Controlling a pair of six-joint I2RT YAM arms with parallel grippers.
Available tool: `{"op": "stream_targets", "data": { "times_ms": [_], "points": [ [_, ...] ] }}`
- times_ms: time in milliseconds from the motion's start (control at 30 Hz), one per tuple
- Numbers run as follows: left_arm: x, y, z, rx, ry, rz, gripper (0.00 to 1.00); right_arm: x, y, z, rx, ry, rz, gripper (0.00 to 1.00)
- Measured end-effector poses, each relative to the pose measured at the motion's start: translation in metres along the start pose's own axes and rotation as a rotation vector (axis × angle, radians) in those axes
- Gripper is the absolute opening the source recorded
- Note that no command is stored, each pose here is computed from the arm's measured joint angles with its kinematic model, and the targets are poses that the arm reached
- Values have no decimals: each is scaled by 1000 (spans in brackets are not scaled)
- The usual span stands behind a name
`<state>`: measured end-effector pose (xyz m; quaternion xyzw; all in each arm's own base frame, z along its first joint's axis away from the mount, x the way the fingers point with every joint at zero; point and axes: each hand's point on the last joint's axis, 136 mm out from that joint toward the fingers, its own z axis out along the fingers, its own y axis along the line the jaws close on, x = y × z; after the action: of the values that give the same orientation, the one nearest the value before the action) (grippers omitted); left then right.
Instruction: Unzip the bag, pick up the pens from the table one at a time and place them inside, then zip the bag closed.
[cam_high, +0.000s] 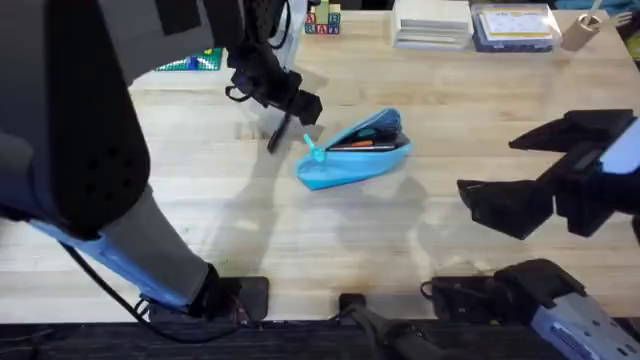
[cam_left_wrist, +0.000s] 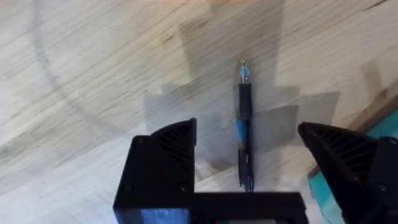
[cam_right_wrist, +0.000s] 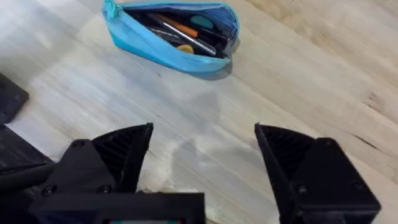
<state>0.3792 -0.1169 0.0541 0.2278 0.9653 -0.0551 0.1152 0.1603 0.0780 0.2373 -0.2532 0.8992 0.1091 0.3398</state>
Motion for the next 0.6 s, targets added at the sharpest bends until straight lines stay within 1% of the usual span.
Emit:
{"op": "stream_targets", "data": {
  "times_ms": [233,367,467,500,567,600],
  "points": [
    [11,-1,12,10,57,-24,999,0,0,0,0,0,0,997],
    [11,0,12,9,59,-25,999,0,0,0,0,0,0,997],
    [11,0,12,6,61,-28,917,0,0,0,0,0,0,998],
    [11,0,12,4,62,-28,870,0,0,0,0,0,0,998],
    [12,1,12,0,65,-34,714,0,0,0,0,0,0,998],
    [13,1,12,0,68,-32,597,0,0,0,0,0,0,998]
  ]
}}
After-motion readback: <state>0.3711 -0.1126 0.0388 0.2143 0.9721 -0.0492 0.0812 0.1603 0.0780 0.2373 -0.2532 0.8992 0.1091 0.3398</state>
